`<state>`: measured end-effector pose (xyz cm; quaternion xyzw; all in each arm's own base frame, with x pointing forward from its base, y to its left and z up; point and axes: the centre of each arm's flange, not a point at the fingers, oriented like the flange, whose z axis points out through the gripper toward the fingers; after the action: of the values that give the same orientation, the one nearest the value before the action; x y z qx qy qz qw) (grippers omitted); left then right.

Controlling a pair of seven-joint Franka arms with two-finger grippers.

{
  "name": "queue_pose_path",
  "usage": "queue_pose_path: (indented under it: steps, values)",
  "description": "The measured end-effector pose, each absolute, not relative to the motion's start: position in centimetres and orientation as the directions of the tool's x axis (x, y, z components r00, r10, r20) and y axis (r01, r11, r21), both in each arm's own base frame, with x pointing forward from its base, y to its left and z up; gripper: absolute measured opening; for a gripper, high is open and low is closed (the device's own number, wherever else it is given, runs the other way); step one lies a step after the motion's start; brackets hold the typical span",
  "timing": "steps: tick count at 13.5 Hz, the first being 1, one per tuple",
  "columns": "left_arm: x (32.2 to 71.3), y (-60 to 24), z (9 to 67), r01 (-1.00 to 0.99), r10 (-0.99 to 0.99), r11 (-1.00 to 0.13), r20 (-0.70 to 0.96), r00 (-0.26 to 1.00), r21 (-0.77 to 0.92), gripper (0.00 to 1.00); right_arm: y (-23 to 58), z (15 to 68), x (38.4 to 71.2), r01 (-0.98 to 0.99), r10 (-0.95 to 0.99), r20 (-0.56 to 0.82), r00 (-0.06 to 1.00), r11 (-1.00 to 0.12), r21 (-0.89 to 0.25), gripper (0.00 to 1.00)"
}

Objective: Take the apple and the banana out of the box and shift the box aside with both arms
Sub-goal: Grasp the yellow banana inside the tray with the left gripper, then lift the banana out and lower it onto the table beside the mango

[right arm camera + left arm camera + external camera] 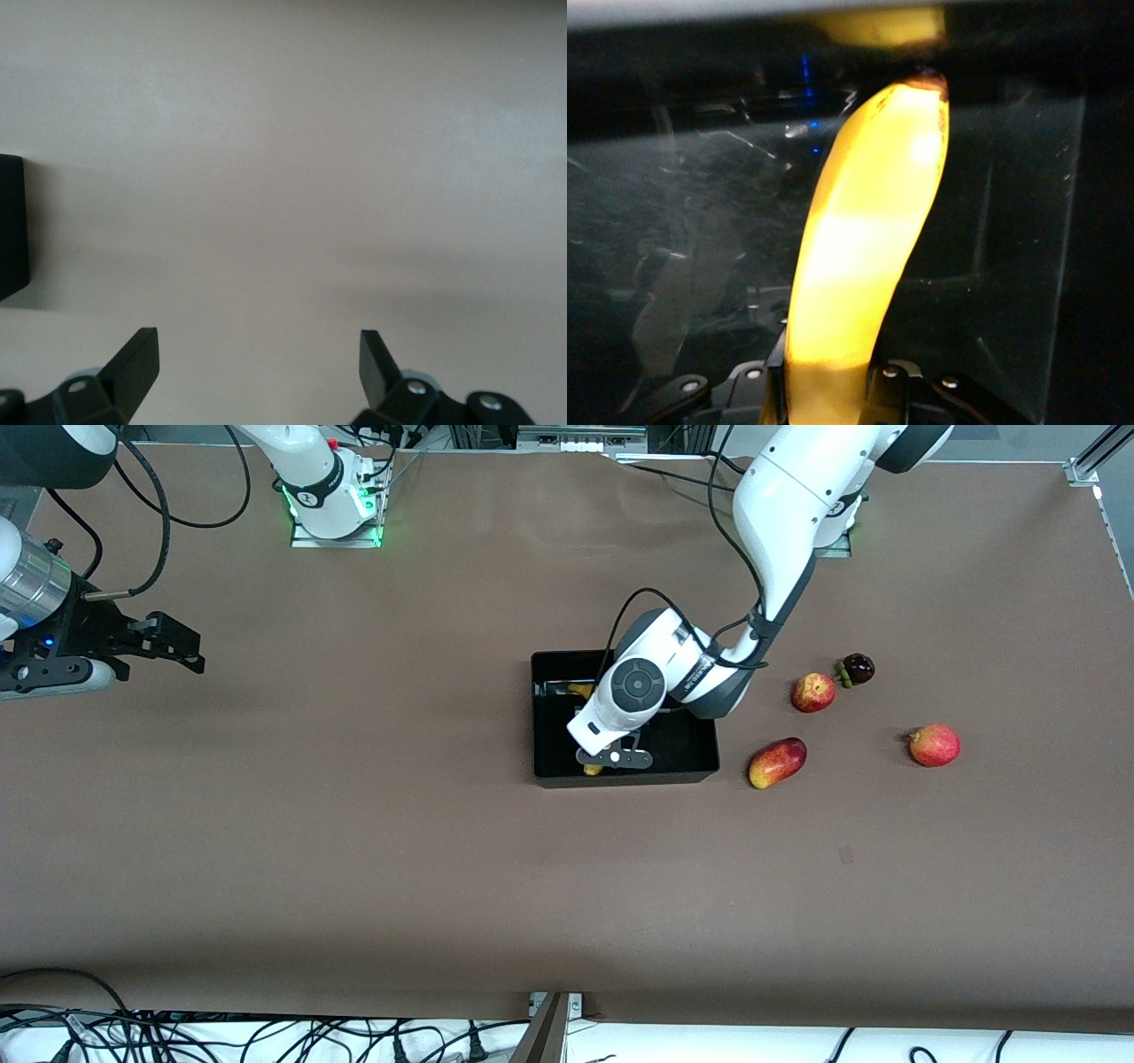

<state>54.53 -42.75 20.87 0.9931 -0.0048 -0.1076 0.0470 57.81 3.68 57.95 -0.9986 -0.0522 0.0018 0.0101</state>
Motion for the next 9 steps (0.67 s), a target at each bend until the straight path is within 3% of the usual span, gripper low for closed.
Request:
queue_pose_path:
  steps: [9]
  values:
    - [61.5, -30.0, 36.2, 0.082, 0.085, -0.996, -0.351, 0.933, -0.024, 0.35, 3.7, 58.0, 57.8, 0.104, 0.104, -0.003, 0.995, -0.994, -0.02, 1.0]
